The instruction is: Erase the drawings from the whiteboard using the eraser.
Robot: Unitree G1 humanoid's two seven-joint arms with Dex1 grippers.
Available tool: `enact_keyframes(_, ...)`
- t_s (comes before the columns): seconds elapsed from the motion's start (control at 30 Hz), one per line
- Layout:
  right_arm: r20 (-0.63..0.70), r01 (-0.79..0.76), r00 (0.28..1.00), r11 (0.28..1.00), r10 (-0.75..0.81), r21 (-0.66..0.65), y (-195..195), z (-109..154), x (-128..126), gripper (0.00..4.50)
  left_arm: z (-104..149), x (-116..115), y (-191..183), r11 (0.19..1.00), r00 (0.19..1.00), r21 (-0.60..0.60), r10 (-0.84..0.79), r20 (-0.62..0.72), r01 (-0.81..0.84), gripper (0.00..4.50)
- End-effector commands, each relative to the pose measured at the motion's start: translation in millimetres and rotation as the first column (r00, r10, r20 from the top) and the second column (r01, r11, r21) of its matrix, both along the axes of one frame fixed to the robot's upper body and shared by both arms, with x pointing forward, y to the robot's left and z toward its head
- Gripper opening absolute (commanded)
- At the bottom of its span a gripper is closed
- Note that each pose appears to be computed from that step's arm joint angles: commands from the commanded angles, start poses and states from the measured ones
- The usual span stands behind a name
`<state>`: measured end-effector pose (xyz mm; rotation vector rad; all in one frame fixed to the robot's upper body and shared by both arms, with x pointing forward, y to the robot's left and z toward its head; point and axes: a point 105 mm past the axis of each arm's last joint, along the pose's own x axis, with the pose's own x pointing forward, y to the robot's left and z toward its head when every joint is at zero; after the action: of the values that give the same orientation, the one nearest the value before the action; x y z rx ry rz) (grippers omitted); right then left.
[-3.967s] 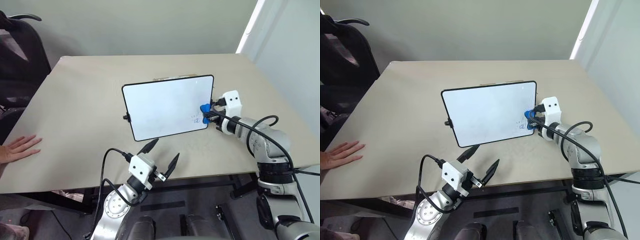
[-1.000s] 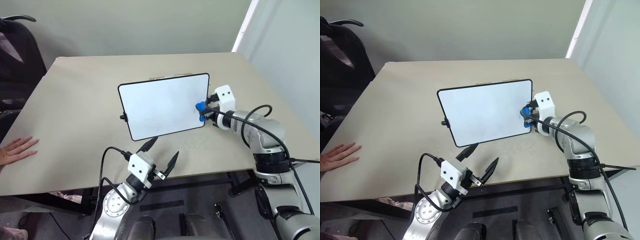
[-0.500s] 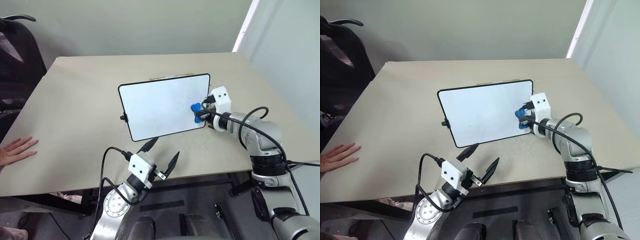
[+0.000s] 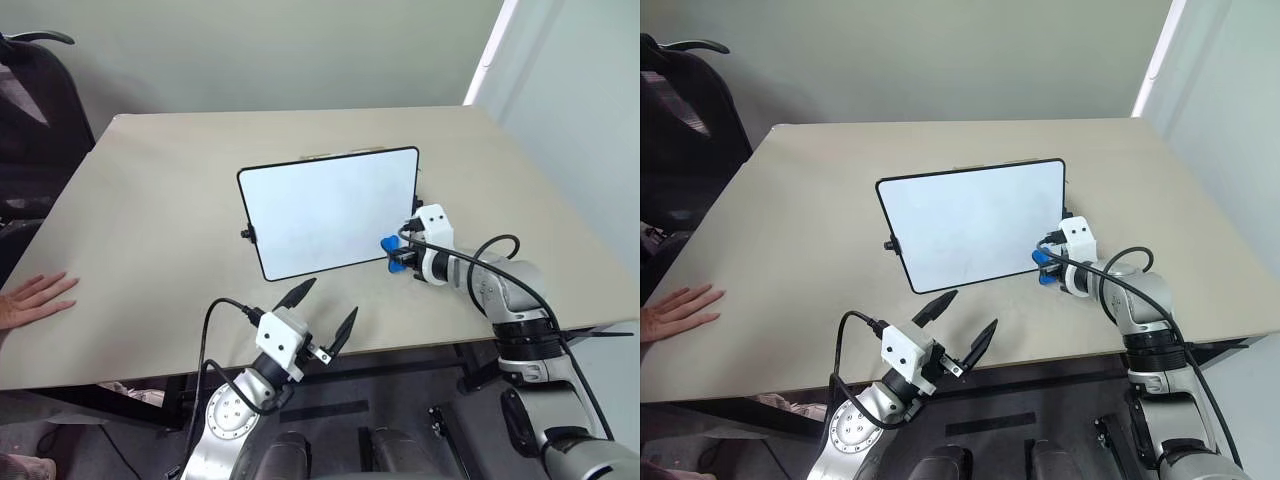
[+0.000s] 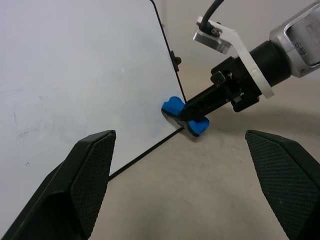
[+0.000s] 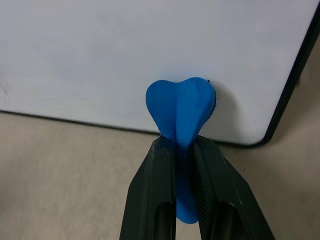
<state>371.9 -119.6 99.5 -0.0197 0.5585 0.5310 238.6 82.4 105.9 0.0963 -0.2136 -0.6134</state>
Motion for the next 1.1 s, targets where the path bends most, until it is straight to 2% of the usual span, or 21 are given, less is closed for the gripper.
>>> enact_keyframes(0.03, 0.018, -0.028, 0.999, 1.0, 0.028, -0.002, 4, 7, 0, 0.22, 15, -4, -1, 1.0, 0.998, -0.019, -0.007, 0.054, 0.008, 4.5)
enact_keyframes(0.37, 0.079, -0.019, 0.997, 1.0, 0.018, 0.005, 2, 26, 9, 0.22, 15, -2, 2, 1.0, 0.998, -0.014, -0.004, 0.055, 0.005, 4.5)
enact_keyframes(0.57, 0.164, -0.015, 0.986, 1.0, 0.012, 0.02, -1, 53, 9, 0.22, 14, -1, 2, 1.0, 0.999, -0.012, -0.007, 0.052, 0.007, 4.5)
enact_keyframes(0.73, 0.199, -0.007, 0.98, 1.0, 0.004, 0.017, -6, 64, 9, 0.22, 13, 0, 1, 1.0, 0.999, -0.011, -0.011, 0.048, 0.012, 4.5)
enact_keyframes(0.93, 0.182, 0.019, 0.983, 1.0, -0.019, 0.001, -17, 59, 2, 0.22, 12, 1, 0, 1.0, 0.999, -0.009, -0.014, 0.046, 0.014, 4.5)
enact_keyframes(1.1, 0.148, 0.028, 0.989, 0.999, -0.025, -0.017, -38, 54, -23, 0.22, 12, 2, 0, 1.0, 0.999, -0.007, -0.013, 0.046, 0.013, 4.5)
